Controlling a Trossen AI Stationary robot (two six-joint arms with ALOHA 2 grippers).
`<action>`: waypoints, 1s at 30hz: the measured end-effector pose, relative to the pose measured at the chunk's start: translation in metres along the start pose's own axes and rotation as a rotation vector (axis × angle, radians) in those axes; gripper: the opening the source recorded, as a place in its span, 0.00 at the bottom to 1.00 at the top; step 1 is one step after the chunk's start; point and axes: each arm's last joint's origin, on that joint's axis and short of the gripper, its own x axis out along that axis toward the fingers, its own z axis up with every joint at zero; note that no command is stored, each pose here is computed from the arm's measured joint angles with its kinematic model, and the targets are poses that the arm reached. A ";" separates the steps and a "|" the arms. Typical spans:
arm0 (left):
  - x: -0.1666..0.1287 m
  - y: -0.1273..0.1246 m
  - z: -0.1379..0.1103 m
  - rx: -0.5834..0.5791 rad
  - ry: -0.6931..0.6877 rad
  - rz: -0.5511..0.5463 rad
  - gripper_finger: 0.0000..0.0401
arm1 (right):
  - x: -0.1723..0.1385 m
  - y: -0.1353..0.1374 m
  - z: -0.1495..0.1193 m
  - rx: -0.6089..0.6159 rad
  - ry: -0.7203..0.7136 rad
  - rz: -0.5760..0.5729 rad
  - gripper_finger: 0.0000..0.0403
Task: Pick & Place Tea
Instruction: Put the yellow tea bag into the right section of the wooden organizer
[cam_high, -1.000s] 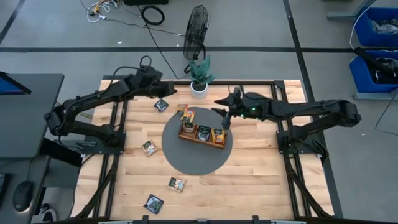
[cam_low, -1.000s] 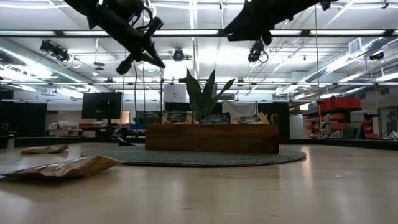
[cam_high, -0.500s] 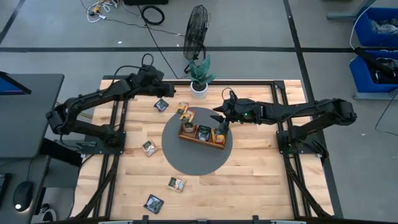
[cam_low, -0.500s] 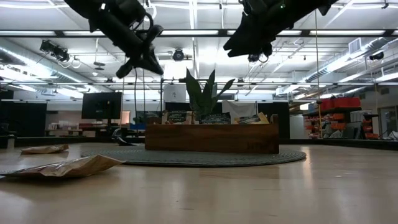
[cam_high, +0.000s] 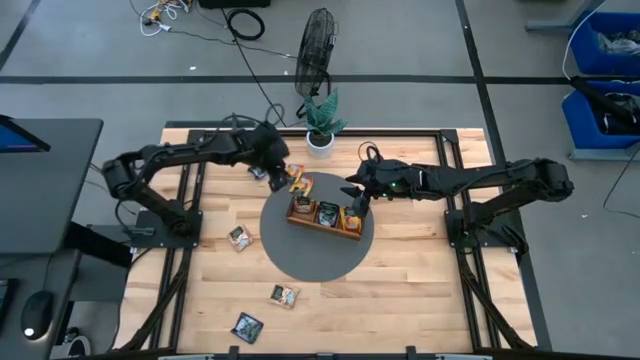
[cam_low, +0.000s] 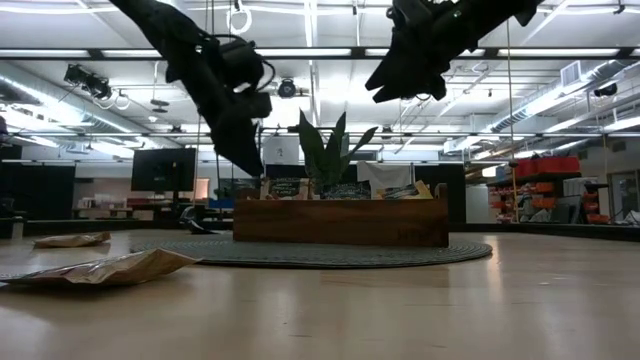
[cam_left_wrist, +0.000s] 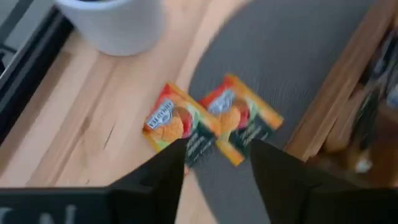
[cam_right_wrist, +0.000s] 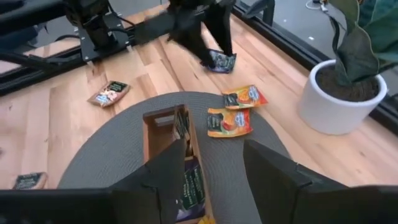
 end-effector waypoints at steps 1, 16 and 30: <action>0.004 -0.002 -0.001 0.040 0.014 0.000 0.49 | 0.000 0.000 0.000 0.011 0.001 -0.001 0.43; 0.054 -0.010 -0.017 0.391 0.191 0.059 0.59 | 0.000 -0.003 -0.004 0.113 0.026 -0.077 0.43; 0.066 -0.011 -0.016 0.462 0.165 0.056 0.57 | 0.000 -0.005 -0.006 0.136 0.037 -0.110 0.43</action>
